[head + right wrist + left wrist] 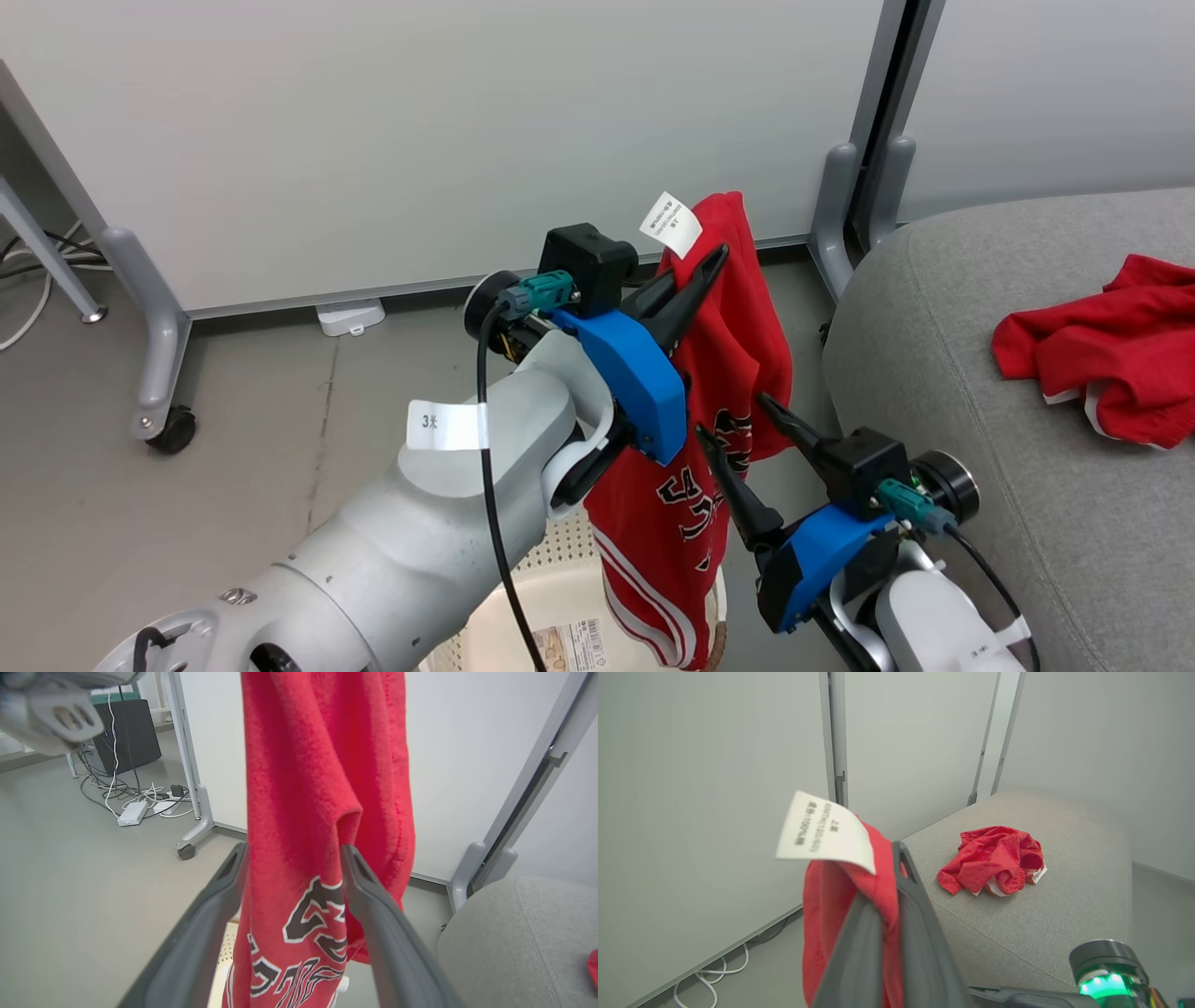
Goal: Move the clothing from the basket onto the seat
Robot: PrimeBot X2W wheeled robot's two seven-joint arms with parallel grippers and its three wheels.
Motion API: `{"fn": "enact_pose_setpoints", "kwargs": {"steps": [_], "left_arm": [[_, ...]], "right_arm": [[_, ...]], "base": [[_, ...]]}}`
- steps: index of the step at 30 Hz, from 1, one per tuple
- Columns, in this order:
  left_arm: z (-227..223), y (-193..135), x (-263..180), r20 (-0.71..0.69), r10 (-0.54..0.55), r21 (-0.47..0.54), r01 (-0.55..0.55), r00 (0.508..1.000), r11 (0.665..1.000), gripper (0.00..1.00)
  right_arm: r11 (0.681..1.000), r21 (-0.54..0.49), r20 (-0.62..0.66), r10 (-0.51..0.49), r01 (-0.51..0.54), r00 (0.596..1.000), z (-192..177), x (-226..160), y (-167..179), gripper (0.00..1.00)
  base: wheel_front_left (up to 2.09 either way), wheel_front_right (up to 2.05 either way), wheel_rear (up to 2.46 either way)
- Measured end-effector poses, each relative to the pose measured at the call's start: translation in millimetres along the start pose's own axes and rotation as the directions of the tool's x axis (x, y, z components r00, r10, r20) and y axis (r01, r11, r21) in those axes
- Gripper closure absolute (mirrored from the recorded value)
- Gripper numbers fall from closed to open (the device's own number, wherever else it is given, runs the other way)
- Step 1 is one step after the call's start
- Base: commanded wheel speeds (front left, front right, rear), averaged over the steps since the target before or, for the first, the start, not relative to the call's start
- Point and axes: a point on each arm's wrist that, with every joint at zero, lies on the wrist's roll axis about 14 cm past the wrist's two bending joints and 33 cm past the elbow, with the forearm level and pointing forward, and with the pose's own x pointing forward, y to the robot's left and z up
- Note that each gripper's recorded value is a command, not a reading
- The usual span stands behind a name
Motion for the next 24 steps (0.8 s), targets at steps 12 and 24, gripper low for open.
{"fn": "enact_pose_setpoints", "kwargs": {"steps": [12,24], "left_arm": [[-2,-4,-2,-0.005,-0.009,-0.01,0.009,1.0,1.0,1.0],[-2,-3,-1,-0.004,-0.009,-0.016,0.009,1.0,1.0,1.0]], "right_arm": [[0.999,-0.028,-0.061,0.045,-0.046,0.997,-14,21,4,0.0],[0.997,-0.024,-0.071,0.076,-0.078,0.995,-16,41,6,0.0]], "base": [[0.0,0.0,0.0],[0.0,0.0,0.0]]}}
